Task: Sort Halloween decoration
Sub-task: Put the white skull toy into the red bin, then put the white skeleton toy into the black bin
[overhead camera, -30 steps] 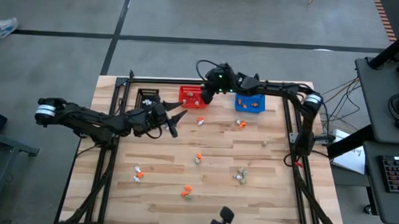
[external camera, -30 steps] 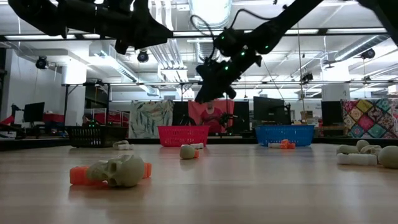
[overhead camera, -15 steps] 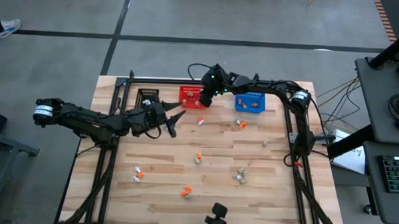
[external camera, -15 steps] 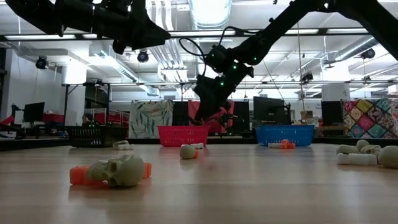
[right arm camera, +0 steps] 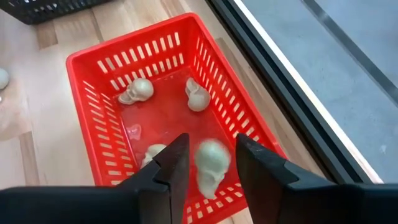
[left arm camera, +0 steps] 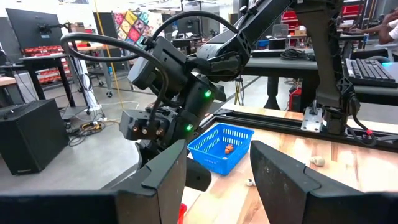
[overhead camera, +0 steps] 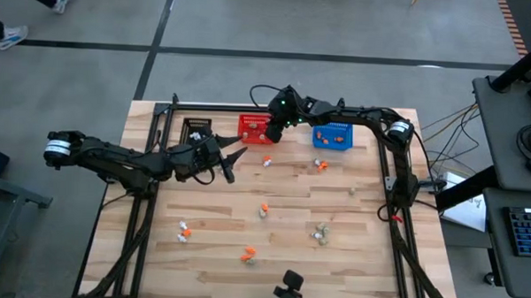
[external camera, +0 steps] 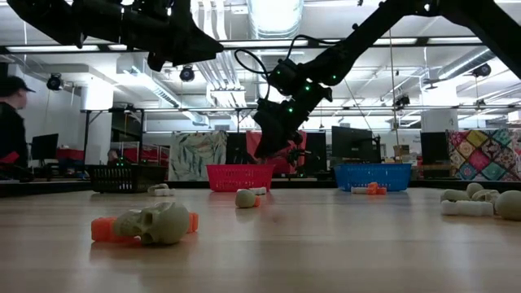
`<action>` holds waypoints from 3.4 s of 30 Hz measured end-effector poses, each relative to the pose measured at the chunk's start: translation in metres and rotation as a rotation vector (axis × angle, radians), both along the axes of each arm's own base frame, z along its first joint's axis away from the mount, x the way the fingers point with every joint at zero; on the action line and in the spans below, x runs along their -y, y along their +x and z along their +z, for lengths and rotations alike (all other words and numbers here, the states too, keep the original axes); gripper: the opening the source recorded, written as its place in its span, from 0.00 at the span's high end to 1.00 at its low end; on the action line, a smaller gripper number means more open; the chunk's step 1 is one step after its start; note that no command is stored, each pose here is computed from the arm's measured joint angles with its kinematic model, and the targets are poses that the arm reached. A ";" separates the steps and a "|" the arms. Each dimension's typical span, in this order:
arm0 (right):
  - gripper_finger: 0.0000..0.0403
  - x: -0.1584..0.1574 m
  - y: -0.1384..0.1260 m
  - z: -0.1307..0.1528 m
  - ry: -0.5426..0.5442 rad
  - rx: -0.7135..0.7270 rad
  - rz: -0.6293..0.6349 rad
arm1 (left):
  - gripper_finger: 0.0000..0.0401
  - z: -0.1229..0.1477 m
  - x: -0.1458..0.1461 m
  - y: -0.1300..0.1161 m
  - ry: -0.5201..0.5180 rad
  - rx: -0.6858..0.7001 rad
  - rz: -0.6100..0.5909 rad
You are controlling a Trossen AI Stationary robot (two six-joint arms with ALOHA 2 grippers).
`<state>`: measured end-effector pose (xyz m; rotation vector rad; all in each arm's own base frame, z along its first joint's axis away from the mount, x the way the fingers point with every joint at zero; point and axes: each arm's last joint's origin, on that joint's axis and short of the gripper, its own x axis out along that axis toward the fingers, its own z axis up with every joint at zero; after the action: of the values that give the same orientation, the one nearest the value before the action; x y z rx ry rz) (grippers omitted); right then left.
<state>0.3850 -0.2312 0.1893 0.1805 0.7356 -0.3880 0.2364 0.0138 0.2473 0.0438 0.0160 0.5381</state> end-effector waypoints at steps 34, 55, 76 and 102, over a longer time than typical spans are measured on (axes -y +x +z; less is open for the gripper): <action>0.72 -0.095 -0.030 0.087 0.112 -0.100 0.115 | 0.60 -0.022 0.006 -0.001 -0.283 -0.095 -0.102; 0.77 -0.202 -0.032 0.090 0.131 -0.134 0.366 | 0.60 -0.017 0.082 -0.009 -0.502 -0.521 -0.331; 0.78 -0.214 -0.031 0.090 0.102 -0.133 0.427 | 0.60 -0.045 0.143 -0.054 -0.228 -1.529 -0.467; 0.76 -0.215 -0.034 0.076 0.127 -0.164 0.408 | 0.60 -0.091 0.138 -0.074 -0.292 -1.596 -0.516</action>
<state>0.3513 -0.0167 0.2652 0.1145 0.9366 0.0340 0.1626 -0.1244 0.1562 0.1769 1.5950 -0.1355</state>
